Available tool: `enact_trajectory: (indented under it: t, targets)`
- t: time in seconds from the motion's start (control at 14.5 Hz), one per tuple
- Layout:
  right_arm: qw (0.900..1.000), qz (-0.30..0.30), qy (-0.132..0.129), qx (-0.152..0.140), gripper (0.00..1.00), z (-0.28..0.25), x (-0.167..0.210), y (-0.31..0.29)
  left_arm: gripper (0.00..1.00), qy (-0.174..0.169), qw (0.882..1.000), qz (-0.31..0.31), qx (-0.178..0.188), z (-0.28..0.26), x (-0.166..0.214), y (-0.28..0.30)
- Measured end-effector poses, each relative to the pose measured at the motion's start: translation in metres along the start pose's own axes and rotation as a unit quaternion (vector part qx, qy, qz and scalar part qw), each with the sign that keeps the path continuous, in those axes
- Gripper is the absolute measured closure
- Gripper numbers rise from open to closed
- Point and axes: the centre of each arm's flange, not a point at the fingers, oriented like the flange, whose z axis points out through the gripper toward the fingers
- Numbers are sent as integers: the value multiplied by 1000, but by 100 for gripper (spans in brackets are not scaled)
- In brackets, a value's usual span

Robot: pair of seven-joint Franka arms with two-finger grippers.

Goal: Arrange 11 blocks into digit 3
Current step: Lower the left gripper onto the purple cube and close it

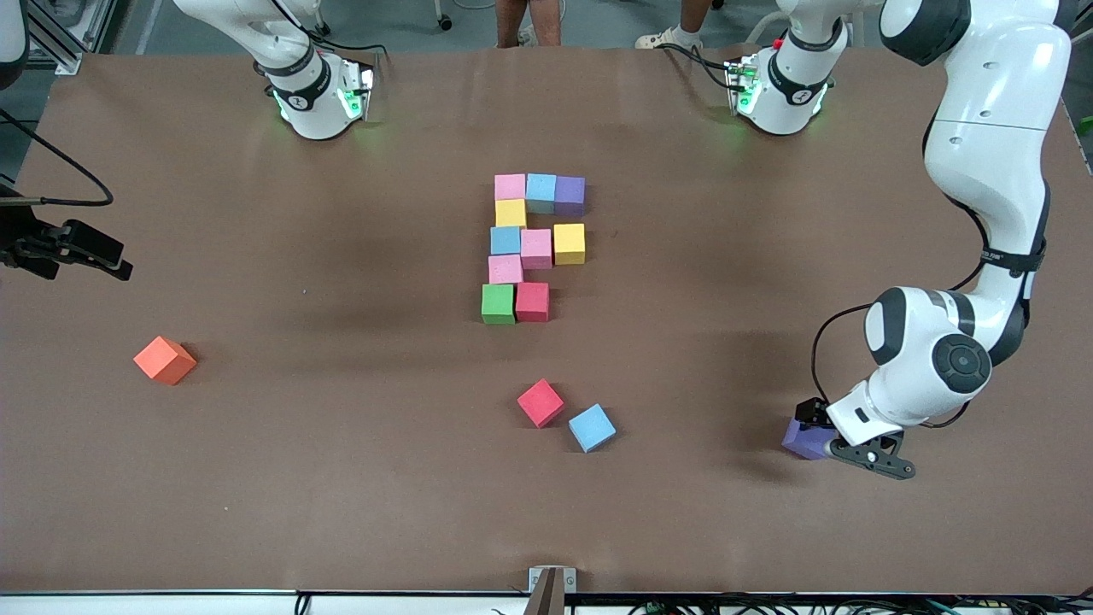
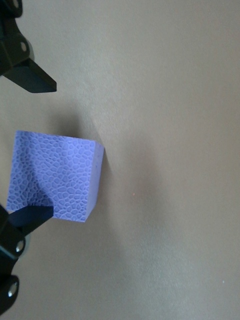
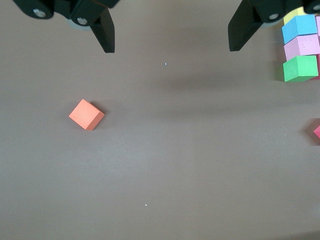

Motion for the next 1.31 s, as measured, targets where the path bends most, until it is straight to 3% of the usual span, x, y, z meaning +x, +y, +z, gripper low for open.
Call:
enact_trajectory:
  t: [0.76, 1.31]
  targets:
    - [1000, 0, 0, 0, 0, 0, 0, 0, 0, 9, 1000, 3, 0, -2, 5, 9]
    - [1000, 0, 0, 0, 0, 0, 0, 0, 0, 24, 998, -55, 0, -12, 16, 20]
